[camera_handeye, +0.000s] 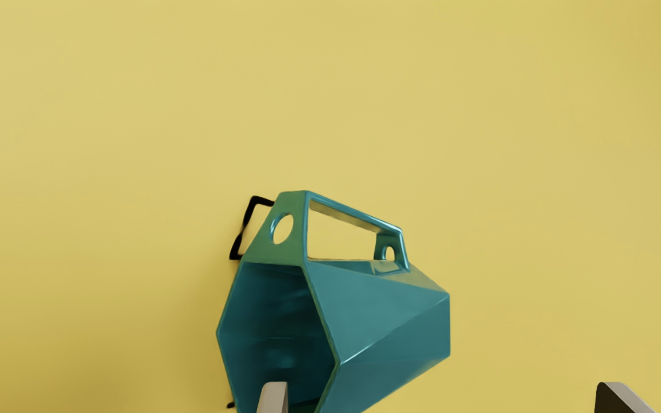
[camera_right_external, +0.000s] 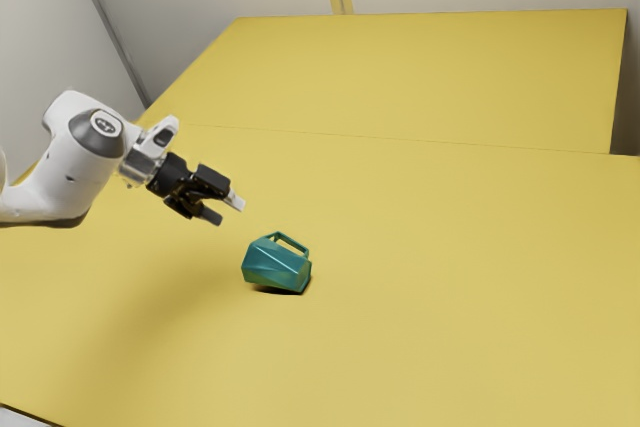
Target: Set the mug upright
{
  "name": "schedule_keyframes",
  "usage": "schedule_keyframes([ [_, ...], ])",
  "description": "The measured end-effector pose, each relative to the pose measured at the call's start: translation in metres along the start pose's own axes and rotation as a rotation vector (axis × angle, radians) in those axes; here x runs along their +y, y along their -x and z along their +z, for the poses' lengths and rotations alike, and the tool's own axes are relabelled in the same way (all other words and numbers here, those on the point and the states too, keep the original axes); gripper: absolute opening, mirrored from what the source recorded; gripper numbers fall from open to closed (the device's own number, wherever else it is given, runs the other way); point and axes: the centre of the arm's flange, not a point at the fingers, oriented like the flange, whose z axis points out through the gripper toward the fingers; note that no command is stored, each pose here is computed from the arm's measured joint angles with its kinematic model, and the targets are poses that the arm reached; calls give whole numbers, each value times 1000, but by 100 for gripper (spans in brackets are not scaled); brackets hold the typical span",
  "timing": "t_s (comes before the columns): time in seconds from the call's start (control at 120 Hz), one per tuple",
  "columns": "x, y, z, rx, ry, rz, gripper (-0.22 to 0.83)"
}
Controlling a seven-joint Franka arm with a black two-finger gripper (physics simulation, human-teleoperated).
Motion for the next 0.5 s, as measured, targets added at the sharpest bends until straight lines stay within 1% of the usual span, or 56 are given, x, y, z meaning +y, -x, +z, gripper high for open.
schedule_keyframes([
  [0.2, -12, 10, 14, 32, 48, 34, 59],
  [0.35, -32, 25, 33, 37, 88, 22, 59],
  [0.5, -43, 29, 36, 49, 103, 17, 60],
])
